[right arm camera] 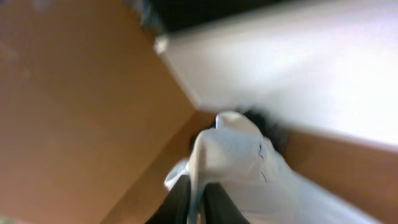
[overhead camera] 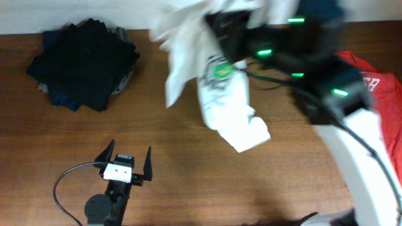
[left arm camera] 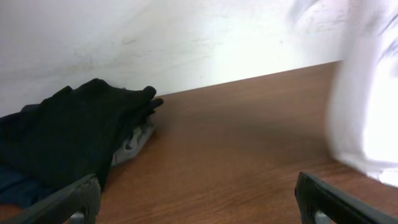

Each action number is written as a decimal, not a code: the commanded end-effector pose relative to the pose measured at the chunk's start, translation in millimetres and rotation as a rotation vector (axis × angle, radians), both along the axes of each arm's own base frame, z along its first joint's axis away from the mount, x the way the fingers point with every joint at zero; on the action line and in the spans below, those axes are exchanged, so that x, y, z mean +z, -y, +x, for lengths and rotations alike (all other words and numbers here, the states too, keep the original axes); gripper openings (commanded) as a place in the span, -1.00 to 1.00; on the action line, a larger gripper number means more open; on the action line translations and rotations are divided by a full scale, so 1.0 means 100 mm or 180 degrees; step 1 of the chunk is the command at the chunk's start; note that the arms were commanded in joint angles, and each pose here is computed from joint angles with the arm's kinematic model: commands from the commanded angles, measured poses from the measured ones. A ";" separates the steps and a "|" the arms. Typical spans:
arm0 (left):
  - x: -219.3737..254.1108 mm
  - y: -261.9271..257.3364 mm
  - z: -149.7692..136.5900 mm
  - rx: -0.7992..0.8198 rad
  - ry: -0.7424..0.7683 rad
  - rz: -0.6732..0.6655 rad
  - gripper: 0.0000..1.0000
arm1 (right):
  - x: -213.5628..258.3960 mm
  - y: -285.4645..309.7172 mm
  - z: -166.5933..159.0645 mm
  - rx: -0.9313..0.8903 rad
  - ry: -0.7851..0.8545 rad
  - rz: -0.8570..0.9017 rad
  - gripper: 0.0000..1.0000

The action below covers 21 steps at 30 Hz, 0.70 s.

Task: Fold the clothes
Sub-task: 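Lift the white T-shirt with the right gripper and drop it mid-table, then grasp the white T-shirt's right edge with the right gripper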

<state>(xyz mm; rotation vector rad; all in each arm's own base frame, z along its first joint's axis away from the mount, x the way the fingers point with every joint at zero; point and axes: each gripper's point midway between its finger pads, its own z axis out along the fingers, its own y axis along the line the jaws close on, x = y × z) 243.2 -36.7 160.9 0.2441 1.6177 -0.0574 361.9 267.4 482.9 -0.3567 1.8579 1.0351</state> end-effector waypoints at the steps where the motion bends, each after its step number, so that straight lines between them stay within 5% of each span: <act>1: -0.01 0.00 0.00 -0.0017 0.0010 0.0050 0.99 | -0.49 -0.52 -0.06 0.0450 -0.0212 -0.0299 -0.43; 3: -0.01 0.00 0.00 -0.0017 0.0010 0.0050 0.98 | -0.73 -0.59 -0.03 0.0524 -0.0287 -0.0493 0.03; 5: -0.01 0.00 0.00 -0.0017 0.0010 0.0050 0.99 | -0.86 -0.52 0.02 0.0489 -0.0317 -0.0654 0.96; 11: -0.01 0.00 0.00 -0.0017 0.0010 0.0050 0.99 | -1.16 0.42 0.22 -0.0277 -0.0858 -0.1051 0.97; 21: -0.01 0.00 0.00 -0.0017 0.0010 0.0050 0.98 | -2.13 2.23 -0.18 -0.1459 -0.2471 -0.2286 0.97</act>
